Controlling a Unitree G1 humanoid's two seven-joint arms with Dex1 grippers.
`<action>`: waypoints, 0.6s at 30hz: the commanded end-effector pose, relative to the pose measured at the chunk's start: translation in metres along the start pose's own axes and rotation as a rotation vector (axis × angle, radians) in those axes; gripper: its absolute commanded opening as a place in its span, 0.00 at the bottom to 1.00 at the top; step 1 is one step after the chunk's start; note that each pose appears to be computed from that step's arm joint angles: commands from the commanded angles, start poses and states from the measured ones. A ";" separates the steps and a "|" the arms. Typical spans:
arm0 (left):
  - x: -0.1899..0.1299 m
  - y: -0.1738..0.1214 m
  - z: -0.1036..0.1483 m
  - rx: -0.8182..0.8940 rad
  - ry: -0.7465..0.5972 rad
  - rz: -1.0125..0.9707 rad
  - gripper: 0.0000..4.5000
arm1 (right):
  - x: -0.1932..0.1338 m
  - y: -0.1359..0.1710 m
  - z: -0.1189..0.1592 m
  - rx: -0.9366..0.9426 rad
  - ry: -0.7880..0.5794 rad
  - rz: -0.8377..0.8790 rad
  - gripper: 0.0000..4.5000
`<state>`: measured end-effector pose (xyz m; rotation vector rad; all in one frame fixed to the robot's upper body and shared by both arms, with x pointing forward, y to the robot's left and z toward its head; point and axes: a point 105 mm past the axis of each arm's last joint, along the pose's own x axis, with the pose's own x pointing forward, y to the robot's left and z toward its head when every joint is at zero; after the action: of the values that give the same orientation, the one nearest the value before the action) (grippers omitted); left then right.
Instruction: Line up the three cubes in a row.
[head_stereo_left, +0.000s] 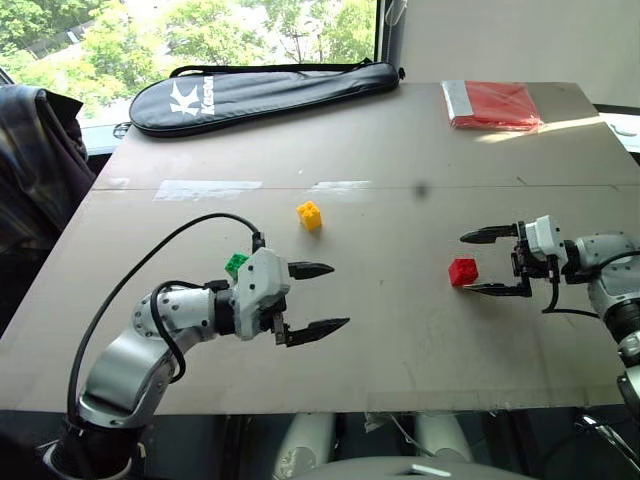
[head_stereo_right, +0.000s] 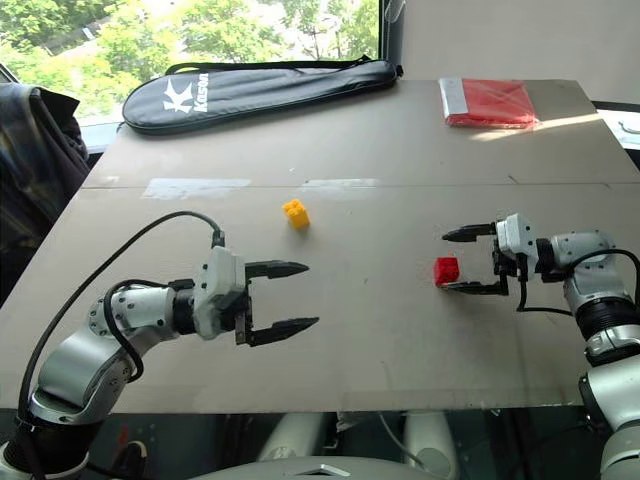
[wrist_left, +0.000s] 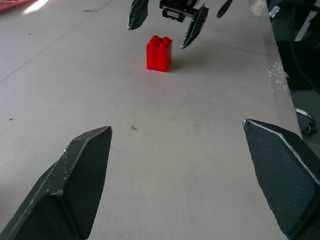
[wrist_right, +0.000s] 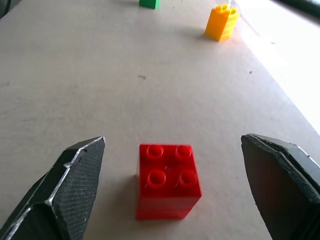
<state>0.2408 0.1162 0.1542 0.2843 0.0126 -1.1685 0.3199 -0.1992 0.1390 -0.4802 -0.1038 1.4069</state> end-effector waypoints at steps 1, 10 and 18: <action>-0.004 0.025 0.015 0.045 -0.077 0.211 0.96 | -0.008 -0.011 0.030 -0.049 -0.119 -0.029 0.99; -0.059 0.042 -0.019 -0.024 -0.061 0.665 0.96 | -0.017 0.012 0.041 0.130 -0.246 -0.021 0.99; -0.097 0.038 -0.050 -0.014 0.006 0.848 0.96 | -0.035 0.020 0.026 0.222 -0.218 -0.077 0.99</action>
<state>0.2447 0.2201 0.1235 0.2038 -0.0567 -0.3703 0.2911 -0.2145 0.1531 -0.1327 -0.1166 1.3665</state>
